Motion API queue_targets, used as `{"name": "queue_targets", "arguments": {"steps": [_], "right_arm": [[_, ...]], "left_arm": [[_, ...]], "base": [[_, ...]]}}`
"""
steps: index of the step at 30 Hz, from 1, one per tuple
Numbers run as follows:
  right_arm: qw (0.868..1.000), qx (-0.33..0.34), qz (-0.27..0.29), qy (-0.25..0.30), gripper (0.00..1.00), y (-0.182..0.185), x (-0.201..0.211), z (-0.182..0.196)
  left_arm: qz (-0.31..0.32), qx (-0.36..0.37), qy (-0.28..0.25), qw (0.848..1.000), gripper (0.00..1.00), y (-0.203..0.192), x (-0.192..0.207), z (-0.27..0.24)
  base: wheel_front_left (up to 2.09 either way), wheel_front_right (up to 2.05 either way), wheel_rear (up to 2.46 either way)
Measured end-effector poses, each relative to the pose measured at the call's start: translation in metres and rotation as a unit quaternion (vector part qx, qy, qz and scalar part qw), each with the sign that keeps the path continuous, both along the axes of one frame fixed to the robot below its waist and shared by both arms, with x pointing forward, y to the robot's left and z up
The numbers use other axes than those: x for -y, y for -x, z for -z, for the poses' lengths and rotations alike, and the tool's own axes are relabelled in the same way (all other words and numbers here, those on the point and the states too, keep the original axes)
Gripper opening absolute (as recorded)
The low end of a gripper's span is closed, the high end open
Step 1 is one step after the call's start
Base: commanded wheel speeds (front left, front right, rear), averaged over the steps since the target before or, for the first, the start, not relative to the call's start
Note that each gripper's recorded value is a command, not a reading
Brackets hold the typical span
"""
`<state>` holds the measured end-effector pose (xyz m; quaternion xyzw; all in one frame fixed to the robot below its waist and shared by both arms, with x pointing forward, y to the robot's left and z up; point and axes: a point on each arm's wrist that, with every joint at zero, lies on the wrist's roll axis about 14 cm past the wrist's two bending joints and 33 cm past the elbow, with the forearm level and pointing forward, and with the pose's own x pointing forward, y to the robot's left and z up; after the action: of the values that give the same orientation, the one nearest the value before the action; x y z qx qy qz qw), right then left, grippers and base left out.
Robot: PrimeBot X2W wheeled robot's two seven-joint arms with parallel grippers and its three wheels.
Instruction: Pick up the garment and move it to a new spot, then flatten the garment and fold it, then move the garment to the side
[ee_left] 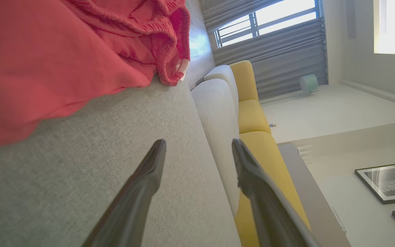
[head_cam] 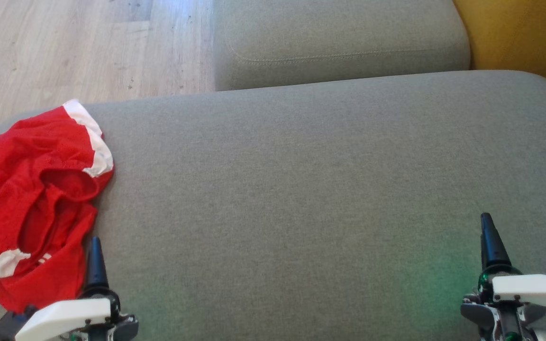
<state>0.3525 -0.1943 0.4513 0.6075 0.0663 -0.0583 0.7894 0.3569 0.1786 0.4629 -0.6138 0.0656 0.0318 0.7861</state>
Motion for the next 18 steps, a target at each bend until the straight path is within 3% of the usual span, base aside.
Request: {"name": "queue_targets", "arguments": {"steps": [18], "right_arm": [[0.99,0.022,-0.044,0.129,1.0,0.002,-0.019,-0.012]], "left_arm": [[0.033,0.018,-0.136,0.99,1.0,0.004,0.017,-0.012]], "base": [[0.0,0.0,0.0]]}}
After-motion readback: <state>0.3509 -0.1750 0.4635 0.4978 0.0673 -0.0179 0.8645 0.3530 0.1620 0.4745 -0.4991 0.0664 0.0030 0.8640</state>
